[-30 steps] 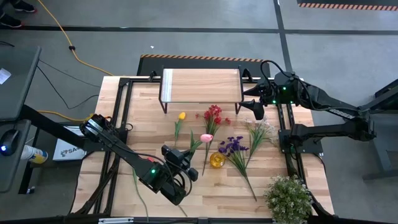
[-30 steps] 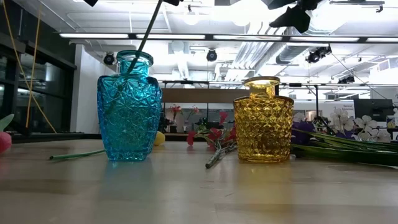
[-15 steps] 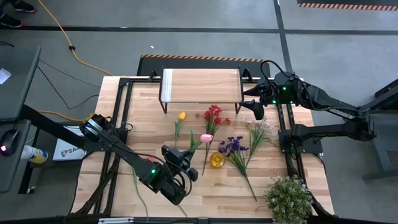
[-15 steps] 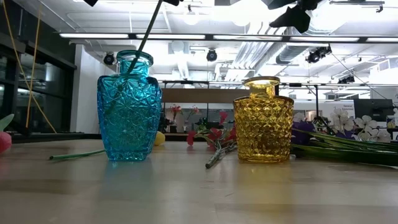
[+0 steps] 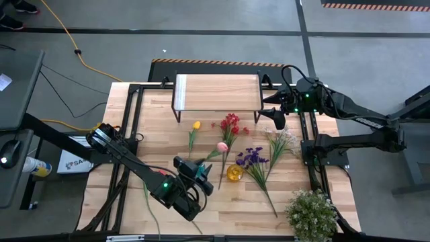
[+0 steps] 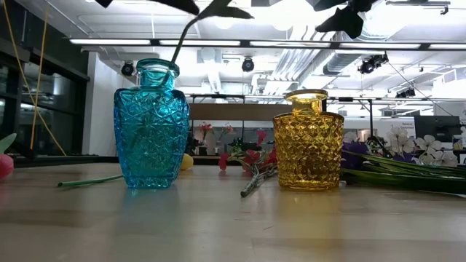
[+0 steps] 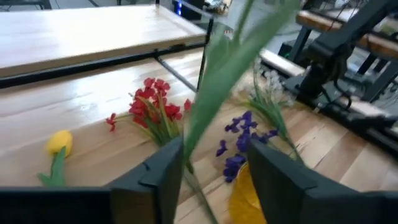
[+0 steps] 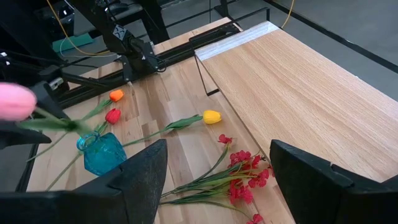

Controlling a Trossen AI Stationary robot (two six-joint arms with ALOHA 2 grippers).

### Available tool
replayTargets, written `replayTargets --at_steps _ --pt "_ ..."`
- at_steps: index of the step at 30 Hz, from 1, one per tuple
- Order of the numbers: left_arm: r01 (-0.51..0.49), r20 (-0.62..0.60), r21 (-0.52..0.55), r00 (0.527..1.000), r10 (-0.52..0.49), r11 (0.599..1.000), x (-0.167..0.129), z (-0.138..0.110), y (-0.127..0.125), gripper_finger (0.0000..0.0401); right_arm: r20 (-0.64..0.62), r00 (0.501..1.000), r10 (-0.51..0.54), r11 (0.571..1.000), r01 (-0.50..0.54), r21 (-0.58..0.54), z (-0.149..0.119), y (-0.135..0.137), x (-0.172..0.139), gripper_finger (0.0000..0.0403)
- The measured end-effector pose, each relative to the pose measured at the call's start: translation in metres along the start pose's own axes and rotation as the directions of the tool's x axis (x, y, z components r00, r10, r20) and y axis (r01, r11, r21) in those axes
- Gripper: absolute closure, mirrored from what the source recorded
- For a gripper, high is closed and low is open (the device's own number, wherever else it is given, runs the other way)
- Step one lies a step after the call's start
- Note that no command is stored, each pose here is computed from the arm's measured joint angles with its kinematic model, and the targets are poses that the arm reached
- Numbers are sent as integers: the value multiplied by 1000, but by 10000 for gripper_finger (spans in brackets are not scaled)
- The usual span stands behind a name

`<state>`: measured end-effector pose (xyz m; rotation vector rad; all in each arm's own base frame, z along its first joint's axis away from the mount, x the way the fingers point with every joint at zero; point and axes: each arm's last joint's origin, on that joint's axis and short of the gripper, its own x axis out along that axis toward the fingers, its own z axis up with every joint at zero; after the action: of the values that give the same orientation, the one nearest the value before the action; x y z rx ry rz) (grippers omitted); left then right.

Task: Pick and place flowers into a vace then onto a shelf
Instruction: Put the pink tulip into the blue vase, then put the red tulip into the blue vase

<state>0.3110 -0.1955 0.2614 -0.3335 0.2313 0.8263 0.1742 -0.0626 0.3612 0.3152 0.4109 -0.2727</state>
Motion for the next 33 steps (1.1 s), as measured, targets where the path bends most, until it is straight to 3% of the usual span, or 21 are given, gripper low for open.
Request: replayTargets --at_steps 9,21,28,33 --pt "31 -41 82 999 -28 996 -26 13 14 116 -1 1000 0 1000 0 -4 0 0 0 130" --pt "135 -108 160 987 -119 978 -72 22 32 91 -2 1000 2 1000 -2 -7 0 0 0 130" --pt "156 -371 -15 916 -150 988 -92 11 36 96 -1 1000 2 1000 -2 -7 0 0 0 130" --pt "-2 -526 -235 841 -126 972 -110 2 44 97 -1 1000 3 1000 -3 -7 0 0 0 130"
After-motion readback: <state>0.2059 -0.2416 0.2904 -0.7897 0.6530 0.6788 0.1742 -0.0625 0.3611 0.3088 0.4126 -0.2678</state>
